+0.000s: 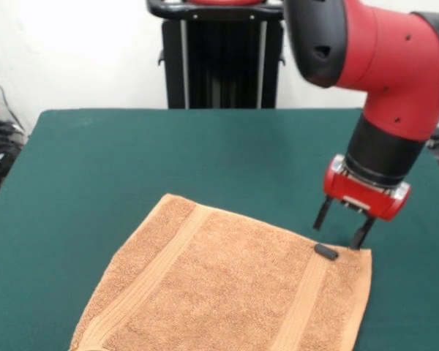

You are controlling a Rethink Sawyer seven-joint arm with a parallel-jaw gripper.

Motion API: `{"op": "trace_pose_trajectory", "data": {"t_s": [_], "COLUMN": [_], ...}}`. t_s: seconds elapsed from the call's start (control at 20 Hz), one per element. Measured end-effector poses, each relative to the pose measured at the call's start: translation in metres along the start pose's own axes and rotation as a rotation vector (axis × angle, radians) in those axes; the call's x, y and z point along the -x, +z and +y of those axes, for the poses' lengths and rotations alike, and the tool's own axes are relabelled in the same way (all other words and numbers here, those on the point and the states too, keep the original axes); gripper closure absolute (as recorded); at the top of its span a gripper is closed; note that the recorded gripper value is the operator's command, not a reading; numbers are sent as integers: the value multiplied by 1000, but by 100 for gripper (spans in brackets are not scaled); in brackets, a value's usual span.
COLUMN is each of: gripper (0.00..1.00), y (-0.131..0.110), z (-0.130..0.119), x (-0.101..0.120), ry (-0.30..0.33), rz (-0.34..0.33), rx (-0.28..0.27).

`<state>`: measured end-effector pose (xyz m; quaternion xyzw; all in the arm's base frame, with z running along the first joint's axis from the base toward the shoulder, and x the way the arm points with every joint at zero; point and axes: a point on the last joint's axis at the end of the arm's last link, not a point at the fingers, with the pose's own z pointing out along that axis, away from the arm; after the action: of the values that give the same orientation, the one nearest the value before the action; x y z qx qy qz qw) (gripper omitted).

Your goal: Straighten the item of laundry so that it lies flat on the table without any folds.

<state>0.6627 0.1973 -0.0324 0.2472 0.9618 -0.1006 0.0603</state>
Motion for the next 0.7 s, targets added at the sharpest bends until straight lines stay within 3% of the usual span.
{"op": "trace_pose_trajectory", "data": {"t_s": [0.1,0.35,0.7], "gripper": [0,0,0], "y": [-5,-5,-11], "z": [1,-8,-23], "x": [-14,-26,-25], "ry": [-4,5,26], "rz": [5,-7,-41], "rx": [9,33,67]}}
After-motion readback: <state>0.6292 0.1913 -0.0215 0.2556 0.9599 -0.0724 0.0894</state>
